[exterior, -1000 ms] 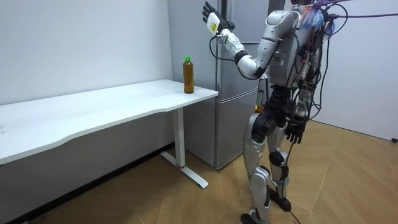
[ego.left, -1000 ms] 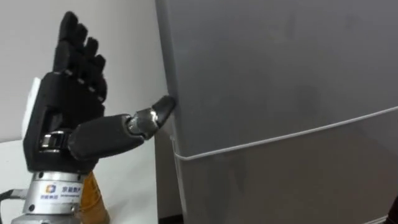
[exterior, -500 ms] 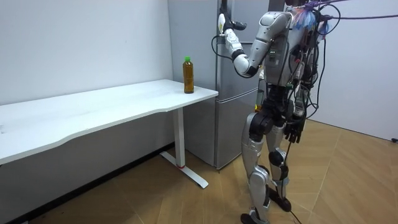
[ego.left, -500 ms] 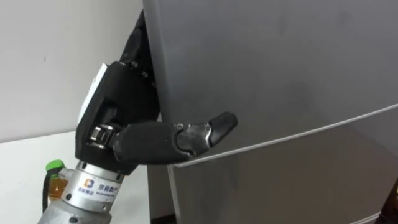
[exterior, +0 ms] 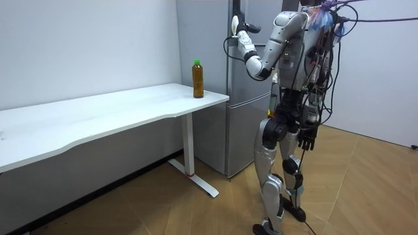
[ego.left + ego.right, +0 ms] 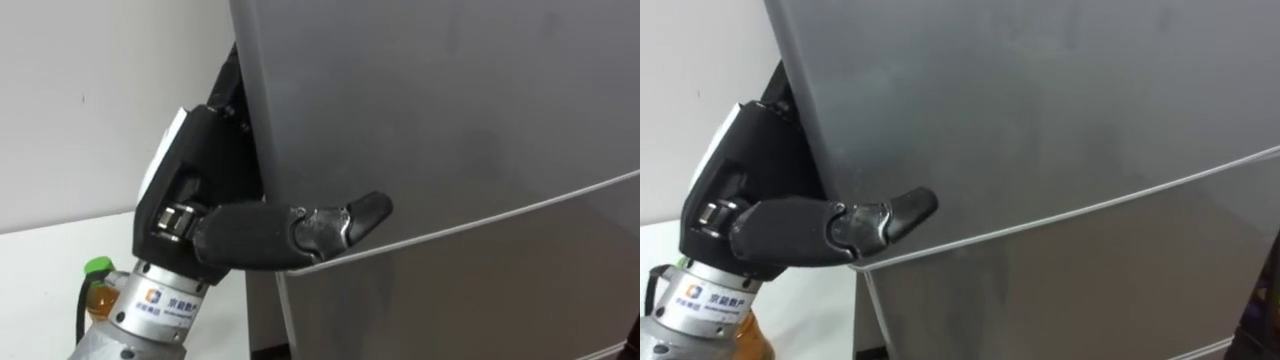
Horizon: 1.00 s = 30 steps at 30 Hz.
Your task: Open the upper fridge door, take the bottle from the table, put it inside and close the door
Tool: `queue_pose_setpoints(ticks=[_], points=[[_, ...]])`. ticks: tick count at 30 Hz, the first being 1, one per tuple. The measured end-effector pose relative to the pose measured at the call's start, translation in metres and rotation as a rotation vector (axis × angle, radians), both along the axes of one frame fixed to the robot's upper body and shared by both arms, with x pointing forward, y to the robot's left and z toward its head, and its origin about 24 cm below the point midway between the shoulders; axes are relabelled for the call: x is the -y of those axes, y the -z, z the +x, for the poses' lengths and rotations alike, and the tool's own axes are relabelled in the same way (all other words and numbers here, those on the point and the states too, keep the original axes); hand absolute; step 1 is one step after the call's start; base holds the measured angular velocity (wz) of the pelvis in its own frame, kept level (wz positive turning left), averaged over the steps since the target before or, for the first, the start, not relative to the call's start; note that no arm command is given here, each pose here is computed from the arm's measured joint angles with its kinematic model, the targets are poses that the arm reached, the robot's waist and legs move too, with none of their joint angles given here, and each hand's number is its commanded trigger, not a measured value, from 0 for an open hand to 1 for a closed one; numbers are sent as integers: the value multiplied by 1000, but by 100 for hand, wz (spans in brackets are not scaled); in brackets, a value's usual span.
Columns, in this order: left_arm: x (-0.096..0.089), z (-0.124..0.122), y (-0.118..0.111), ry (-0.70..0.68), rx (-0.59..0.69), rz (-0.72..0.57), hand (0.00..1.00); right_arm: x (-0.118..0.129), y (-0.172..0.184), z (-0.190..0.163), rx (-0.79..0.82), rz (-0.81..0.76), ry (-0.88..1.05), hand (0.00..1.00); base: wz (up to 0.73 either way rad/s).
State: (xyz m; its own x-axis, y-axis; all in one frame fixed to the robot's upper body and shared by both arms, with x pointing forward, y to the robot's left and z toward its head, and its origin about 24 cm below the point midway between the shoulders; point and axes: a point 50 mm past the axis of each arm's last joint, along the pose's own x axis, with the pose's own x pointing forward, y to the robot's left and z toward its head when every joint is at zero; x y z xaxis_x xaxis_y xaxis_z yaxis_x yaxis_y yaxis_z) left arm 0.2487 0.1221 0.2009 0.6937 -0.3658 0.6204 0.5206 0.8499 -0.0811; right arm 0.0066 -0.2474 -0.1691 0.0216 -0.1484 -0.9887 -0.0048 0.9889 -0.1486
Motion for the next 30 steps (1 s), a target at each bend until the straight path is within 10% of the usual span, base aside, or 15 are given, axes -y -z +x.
queue_pose_setpoints(ticks=[5, 10, 12, 14, 30], points=[[-1, 1, 1, 5, -16, -28, 100, 0, 0, 1, -3, -1, -16, 0, 0], [0, -1, 5, 5, -36, -45, 77, 1, 0, 1, -11, 1, -18, 0, 3], [-1, 0, 6, 1, -44, -48, 50, 2, -1, 2, -14, 3, -18, 0, 0], [-1, 0, 6, 1, -44, -48, 1, 2, -1, 2, -16, 4, -19, 0, 0], [17, -2, 14, 95, -89, -14, 0, 3, -1, 7, -21, 9, -29, 0, 2]])
